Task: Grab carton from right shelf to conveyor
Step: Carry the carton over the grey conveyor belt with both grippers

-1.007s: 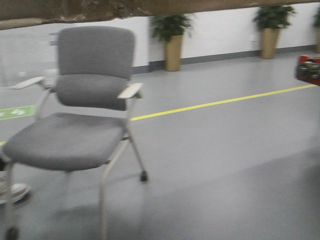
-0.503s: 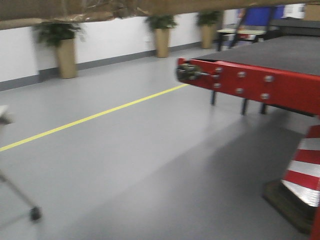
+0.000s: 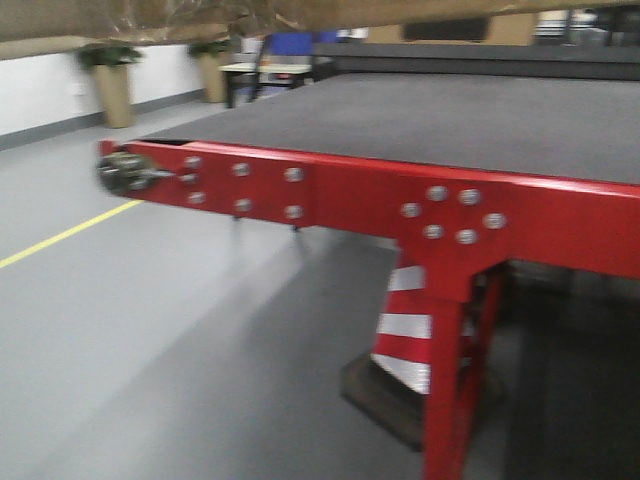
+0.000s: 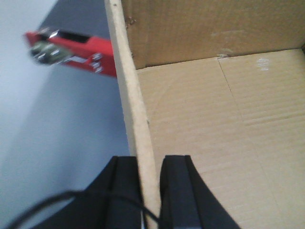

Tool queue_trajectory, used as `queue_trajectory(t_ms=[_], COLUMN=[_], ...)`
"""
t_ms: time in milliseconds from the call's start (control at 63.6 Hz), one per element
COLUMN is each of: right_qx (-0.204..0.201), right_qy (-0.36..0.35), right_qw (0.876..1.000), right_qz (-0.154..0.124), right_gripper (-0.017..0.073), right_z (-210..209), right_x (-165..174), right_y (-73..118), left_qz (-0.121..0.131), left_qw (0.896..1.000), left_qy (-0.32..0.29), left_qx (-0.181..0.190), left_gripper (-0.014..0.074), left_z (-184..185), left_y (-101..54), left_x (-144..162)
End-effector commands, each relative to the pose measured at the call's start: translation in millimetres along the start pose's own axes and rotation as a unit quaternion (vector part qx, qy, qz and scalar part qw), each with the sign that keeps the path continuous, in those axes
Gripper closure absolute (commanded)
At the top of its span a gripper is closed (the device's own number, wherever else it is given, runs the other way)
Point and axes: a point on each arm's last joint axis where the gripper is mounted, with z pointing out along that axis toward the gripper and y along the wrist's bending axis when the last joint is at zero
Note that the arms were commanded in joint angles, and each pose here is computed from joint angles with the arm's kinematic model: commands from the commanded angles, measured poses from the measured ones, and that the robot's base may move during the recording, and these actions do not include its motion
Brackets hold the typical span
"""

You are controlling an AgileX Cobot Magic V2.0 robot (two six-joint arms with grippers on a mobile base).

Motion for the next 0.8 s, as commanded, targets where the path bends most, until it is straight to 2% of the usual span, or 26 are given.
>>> queue_trajectory(t_ms=[0,787], right_qx=[0.002,0.002], right_qy=[-0.037,-0.037], right_qw=[0.999,0.999], right_qz=[-0.011,-0.011], right_gripper=[0.0627,0.0627], right_z=[-8.5,-8.5], right_x=[-5.7,-5.7], right_y=[-1.3,-1.3], left_qz=[0.004,0.003], left_qw=[1.0,1.0], left_qy=[-0.02,-0.02], left_qx=[0.01,0.01], left_gripper=[0.0603,0.0603], left_z=[-6.8,-6.8], left_y=[-2.1,-2.1], left_x=[-2.2,-2.2])
